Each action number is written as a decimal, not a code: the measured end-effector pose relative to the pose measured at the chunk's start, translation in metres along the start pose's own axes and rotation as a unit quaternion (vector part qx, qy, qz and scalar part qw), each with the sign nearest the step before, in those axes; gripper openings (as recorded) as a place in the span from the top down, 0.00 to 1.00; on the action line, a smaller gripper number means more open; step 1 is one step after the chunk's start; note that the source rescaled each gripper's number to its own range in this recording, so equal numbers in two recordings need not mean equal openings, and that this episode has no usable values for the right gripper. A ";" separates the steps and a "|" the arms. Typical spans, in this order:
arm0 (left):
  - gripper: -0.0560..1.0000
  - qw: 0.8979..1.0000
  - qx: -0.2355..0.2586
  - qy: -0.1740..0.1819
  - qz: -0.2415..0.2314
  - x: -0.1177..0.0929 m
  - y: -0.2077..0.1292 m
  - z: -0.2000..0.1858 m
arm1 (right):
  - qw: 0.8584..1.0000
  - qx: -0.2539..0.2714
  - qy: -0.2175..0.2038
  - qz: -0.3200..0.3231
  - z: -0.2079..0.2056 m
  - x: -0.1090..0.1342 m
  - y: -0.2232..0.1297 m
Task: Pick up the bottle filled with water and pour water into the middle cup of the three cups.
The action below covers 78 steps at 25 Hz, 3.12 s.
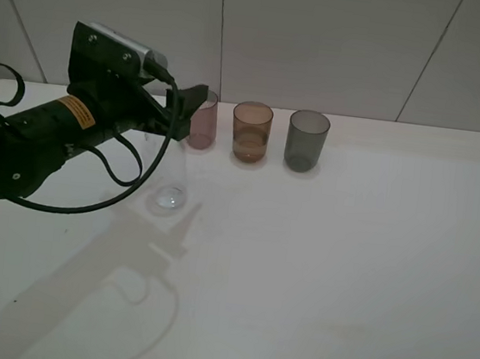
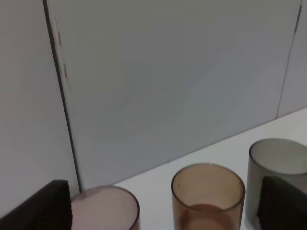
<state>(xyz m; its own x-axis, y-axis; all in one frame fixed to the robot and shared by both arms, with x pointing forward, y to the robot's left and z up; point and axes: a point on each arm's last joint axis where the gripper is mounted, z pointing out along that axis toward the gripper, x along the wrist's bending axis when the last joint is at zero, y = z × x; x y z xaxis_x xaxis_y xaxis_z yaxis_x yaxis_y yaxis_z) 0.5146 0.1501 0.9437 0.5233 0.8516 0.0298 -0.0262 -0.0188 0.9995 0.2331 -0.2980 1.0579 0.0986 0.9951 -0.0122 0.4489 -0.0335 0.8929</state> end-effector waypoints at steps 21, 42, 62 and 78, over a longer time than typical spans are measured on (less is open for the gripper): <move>0.00 0.975 0.213 0.069 -0.004 0.022 0.104 -0.099 | 1.000 0.000 0.000 0.000 0.000 0.000 0.000; 0.00 0.962 0.218 0.150 -0.062 0.001 0.144 -0.271 | 1.000 0.000 0.000 0.000 0.000 0.000 0.000; 0.00 0.953 0.254 0.148 -0.069 -0.014 0.115 -0.313 | 1.000 0.000 0.000 0.000 0.000 0.000 0.000; 0.00 0.958 0.234 0.150 -0.064 -0.015 0.114 -0.318 | 1.000 0.000 0.000 0.000 0.000 0.000 0.000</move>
<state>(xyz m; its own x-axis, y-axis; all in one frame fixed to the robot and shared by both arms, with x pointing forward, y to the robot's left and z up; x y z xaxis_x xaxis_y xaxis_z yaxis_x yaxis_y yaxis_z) 0.2324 0.3016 1.0534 0.2266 0.9736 -0.0288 0.4440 -0.0769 0.8927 0.2331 -0.2980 1.0579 0.0986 0.9951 -0.0122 0.4489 -0.0335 0.8929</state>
